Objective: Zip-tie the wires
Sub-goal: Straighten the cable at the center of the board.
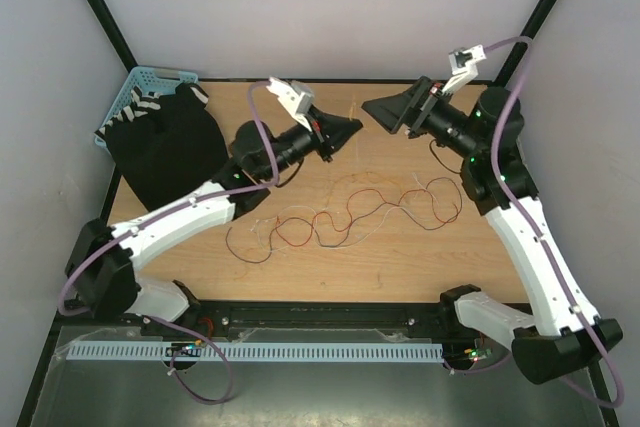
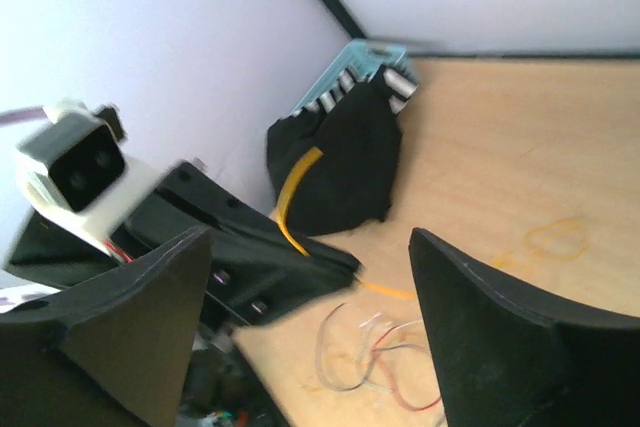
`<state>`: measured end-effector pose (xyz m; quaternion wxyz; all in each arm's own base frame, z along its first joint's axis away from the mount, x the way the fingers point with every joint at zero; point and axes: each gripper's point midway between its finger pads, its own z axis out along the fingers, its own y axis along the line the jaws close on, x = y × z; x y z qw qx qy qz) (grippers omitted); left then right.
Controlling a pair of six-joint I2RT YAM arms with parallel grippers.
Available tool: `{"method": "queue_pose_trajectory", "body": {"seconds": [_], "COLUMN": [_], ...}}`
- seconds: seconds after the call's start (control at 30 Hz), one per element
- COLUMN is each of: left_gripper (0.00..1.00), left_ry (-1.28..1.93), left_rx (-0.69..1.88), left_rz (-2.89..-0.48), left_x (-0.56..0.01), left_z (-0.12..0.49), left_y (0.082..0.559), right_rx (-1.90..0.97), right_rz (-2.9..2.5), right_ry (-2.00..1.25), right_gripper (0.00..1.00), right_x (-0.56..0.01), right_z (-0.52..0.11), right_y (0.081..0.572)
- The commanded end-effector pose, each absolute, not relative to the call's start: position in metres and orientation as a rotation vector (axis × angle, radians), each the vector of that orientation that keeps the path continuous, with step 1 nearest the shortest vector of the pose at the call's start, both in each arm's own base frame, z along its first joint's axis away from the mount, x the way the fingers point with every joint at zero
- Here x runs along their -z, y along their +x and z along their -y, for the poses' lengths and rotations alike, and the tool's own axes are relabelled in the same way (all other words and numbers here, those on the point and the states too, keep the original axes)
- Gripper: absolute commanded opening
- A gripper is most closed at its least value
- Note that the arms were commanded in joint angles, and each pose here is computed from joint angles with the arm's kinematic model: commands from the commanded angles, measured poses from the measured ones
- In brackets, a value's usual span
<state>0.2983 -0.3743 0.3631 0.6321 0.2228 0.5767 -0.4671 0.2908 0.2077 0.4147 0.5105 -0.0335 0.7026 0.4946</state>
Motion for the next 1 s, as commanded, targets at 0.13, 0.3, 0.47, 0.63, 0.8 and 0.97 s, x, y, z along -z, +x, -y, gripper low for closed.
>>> {"method": "queue_pose_trajectory", "body": {"seconds": [0.13,0.3,0.47,0.63,0.8,0.97], "left_gripper": [0.00,0.00,0.00,0.00,0.00,0.00], "left_ry": [0.411,0.411,0.414,0.418,0.416,0.411], "left_rx": [0.991,0.957,0.953,0.981,1.008,1.006], "left_rz": [-1.216,-1.189,-1.159,-1.123,-1.099,-1.081], "left_x": [-0.454,-0.477,-0.499,-0.522,-0.536,-0.545], "left_z": [0.313,0.295,0.286,0.283,0.280,0.275], "left_y": [0.305,0.301,0.295,0.284,0.274,0.270], "right_rx": [-0.883,-0.893,-0.946,-0.983,-1.023,-1.064], "right_rz": [-1.567,-1.715,-1.850,-1.932,-2.072,-2.144], "right_ry": [-0.022,0.018,-0.005,0.003,-0.027,-0.049], "right_gripper": [0.99,1.00,1.00,0.98,0.91,0.85], "right_x": [-0.419,-0.360,-0.289,-0.233,-0.191,-0.170], "right_z": [-0.159,-0.165,-0.182,-0.201,-0.231,-0.257], "right_y": [0.279,0.289,0.299,0.309,0.311,0.305]}}
